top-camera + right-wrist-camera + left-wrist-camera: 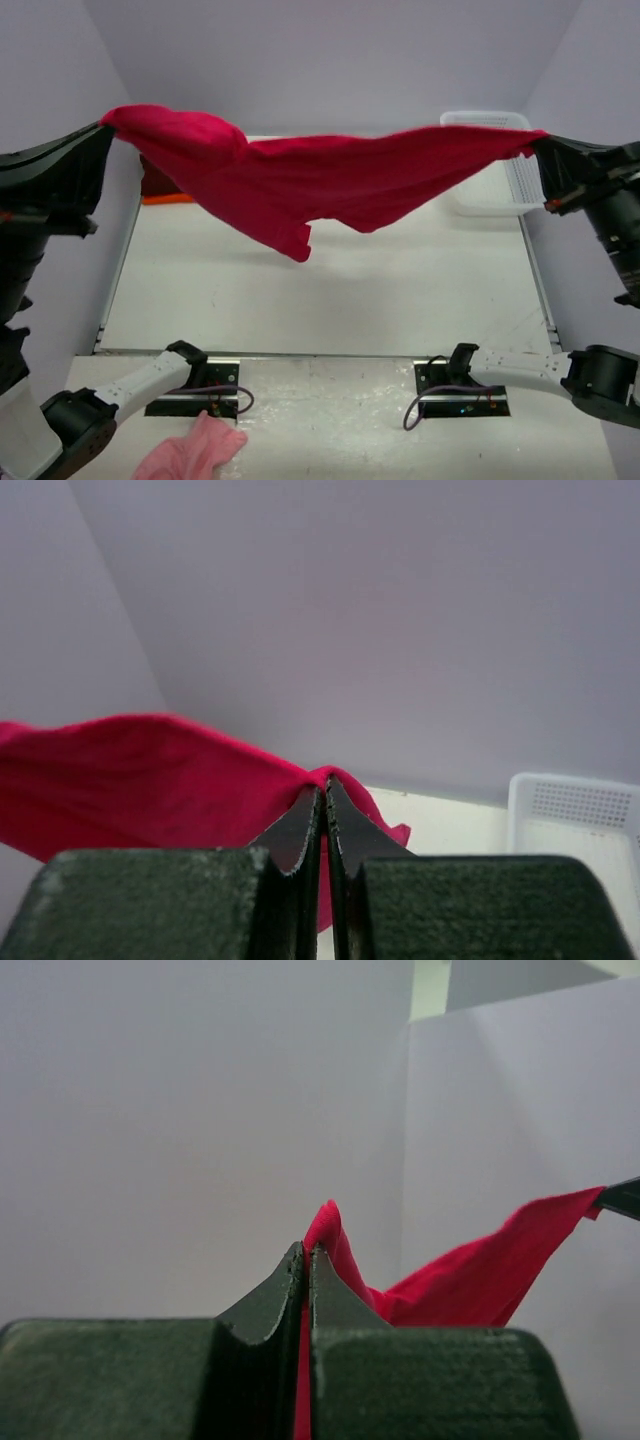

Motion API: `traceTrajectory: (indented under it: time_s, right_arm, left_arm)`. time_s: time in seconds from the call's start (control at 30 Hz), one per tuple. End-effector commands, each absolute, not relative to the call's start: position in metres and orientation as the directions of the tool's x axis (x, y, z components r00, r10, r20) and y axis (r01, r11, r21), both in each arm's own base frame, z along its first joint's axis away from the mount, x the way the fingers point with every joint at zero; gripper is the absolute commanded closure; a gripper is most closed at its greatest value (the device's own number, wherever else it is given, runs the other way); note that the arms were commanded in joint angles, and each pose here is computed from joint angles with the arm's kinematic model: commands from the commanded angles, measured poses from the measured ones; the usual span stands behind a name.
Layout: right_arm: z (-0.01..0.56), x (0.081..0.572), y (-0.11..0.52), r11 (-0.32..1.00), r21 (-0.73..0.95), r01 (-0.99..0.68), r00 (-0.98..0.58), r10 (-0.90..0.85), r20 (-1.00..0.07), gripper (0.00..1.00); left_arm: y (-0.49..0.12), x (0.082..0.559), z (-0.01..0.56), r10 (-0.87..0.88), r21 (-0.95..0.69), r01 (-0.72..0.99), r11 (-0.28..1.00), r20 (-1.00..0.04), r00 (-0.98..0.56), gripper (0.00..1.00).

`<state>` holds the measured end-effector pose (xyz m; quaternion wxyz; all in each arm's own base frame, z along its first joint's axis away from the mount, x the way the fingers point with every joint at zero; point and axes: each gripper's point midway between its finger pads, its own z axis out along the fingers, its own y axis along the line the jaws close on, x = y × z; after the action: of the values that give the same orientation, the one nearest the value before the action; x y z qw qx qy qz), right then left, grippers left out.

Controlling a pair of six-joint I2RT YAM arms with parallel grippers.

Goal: Fold and stack the t-shirts
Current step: Flatten out the tshirt

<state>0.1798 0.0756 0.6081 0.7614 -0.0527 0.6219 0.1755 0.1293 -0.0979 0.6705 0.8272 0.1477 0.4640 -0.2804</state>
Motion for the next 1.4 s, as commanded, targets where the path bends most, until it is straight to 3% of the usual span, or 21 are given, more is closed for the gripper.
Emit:
traceTrajectory:
  time_s: [0.0,0.13,0.2,0.27,0.33,0.37,0.43,0.6,0.73,0.93,1.37]
  right_arm:
    - [0.585,0.184,0.077,0.953,0.098,-0.285,0.105,0.133,-0.986,1.0]
    - [0.569,0.183,0.092,0.951,0.076,-0.299,0.058,0.097,-0.994,1.0]
    - [0.562,0.194,0.107,0.967,0.029,-0.253,0.066,0.047,-0.997,1.0]
    - [0.556,0.216,0.116,0.982,-0.036,-0.185,0.063,-0.024,-0.998,1.0]
    - [0.537,0.242,0.14,0.971,-0.039,-0.235,0.021,-0.035,-0.999,1.0]
    - [0.503,0.282,0.137,0.985,-0.082,-0.153,-0.064,-0.093,-0.994,1.0]
    - [0.466,0.326,0.144,0.988,-0.057,-0.145,-0.143,-0.078,-0.987,1.0]
    - [0.339,0.426,0.163,0.99,-0.043,-0.135,-0.395,-0.094,-0.914,1.0]
    - [0.259,0.472,0.144,0.994,-0.044,-0.096,-0.575,-0.091,-0.813,1.0]
    - [0.197,0.494,0.111,0.998,-0.03,-0.05,-0.691,-0.057,-0.721,1.0]
    - [0.158,0.524,0.048,0.998,-0.051,0.031,-0.749,-0.011,-0.663,1.0]
  left_arm:
    - [-0.102,0.099,0.678,-0.345,0.026,0.669,0.742,-0.842,0.416,1.0]
    - [-0.097,0.084,0.679,-0.334,0.052,0.661,0.748,-0.832,0.442,1.0]
    - [-0.103,0.113,0.667,-0.298,0.028,0.634,0.773,-0.866,0.401,1.0]
    - [-0.116,0.18,0.638,-0.235,-0.032,0.573,0.819,-0.93,0.284,1.0]
    - [-0.122,0.243,0.598,-0.165,-0.058,0.482,0.874,-0.969,0.182,1.0]
    - [-0.135,0.287,0.561,-0.125,-0.073,0.45,0.89,-0.988,0.087,1.0]
    - [-0.149,0.347,0.506,-0.079,-0.09,0.389,0.917,-0.996,-0.044,1.0]
    - [-0.166,0.442,0.379,-0.025,-0.126,0.307,0.943,-0.949,-0.314,1.0]
    - [-0.164,0.501,0.262,0.013,-0.125,0.232,0.965,-0.857,-0.514,1.0]
    - [-0.147,0.535,0.173,0.055,-0.077,0.181,0.98,-0.777,-0.627,1.0]
    - [-0.112,0.565,0.144,0.075,-0.034,0.158,0.987,-0.77,-0.633,1.0]
